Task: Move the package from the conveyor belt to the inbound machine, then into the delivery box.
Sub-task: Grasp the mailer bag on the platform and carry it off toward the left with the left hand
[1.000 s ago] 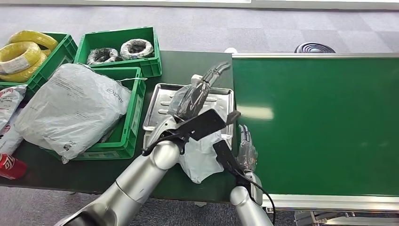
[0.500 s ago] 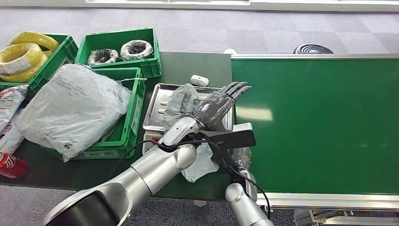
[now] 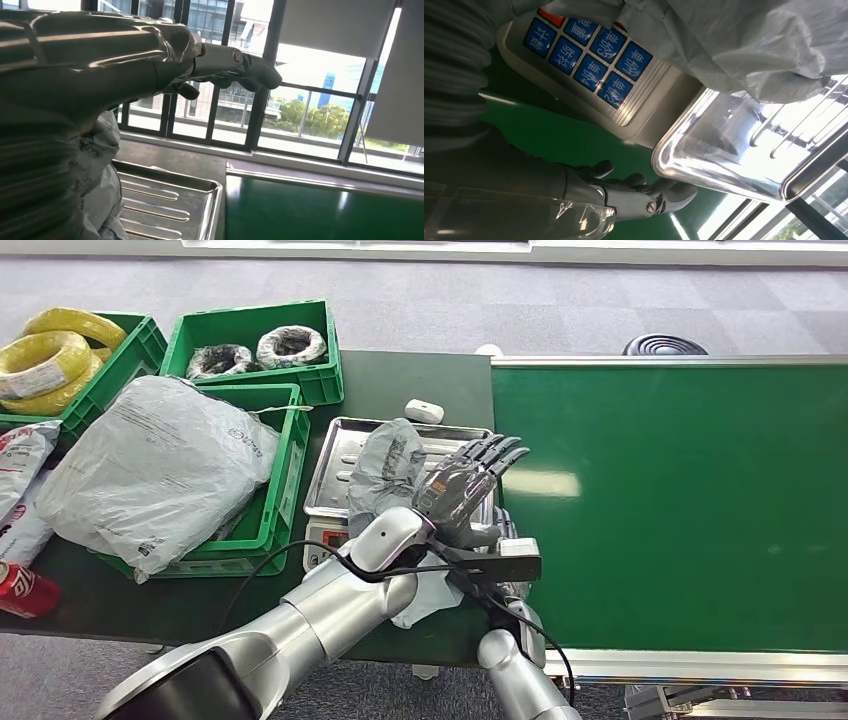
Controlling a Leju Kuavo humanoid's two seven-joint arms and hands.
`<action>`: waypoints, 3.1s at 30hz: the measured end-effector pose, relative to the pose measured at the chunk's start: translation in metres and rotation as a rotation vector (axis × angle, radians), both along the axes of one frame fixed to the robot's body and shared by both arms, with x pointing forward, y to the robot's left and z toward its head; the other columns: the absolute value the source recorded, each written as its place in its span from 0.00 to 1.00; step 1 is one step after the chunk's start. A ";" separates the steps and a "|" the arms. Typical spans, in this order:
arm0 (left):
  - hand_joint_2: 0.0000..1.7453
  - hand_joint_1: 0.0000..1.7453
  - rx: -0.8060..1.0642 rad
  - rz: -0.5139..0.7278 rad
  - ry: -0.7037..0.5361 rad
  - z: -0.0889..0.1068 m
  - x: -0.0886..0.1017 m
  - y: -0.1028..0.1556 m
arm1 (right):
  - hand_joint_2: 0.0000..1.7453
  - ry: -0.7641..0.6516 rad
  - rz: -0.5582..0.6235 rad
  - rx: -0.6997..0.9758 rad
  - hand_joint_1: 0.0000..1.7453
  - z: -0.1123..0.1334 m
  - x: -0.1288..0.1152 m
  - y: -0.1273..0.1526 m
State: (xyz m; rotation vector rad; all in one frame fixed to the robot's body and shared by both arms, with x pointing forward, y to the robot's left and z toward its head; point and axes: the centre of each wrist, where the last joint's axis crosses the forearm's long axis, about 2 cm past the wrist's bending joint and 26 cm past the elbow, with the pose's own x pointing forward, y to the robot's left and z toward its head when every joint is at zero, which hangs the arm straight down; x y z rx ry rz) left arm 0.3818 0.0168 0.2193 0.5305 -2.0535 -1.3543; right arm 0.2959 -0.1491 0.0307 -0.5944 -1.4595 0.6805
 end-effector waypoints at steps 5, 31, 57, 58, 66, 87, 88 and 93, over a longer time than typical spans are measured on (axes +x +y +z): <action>1.00 0.00 0.035 0.013 -0.018 -0.002 0.002 0.003 | 1.00 0.004 0.002 -0.005 0.00 0.000 0.000 0.000; 1.00 0.00 -0.511 0.206 -0.099 0.080 0.053 0.082 | 1.00 0.005 0.086 -0.011 0.00 0.000 -0.005 0.009; 1.00 0.00 -0.681 0.351 -0.190 0.093 0.071 0.167 | 1.00 -0.265 0.228 -0.441 0.00 0.095 -0.037 0.010; 1.00 0.00 -0.685 0.356 -0.191 0.093 0.072 0.169 | 1.00 -0.279 0.205 -0.449 0.00 0.097 -0.037 0.008; 1.00 0.00 -0.709 0.406 -0.184 0.083 0.072 0.184 | 1.00 -0.315 -0.025 -0.482 0.00 0.112 -0.040 -0.016; 1.00 0.00 -0.692 0.452 -0.164 0.052 0.068 0.205 | 1.00 -0.574 -0.349 0.005 0.00 0.103 -0.060 -0.107; 1.00 0.00 -0.696 0.448 -0.163 0.051 0.068 0.204 | 1.00 -0.627 -0.344 0.099 0.00 0.102 -0.059 -0.109; 1.00 0.00 -0.720 0.433 -0.150 0.042 0.069 0.197 | 1.00 -0.796 -0.400 0.640 0.00 0.096 -0.054 -0.112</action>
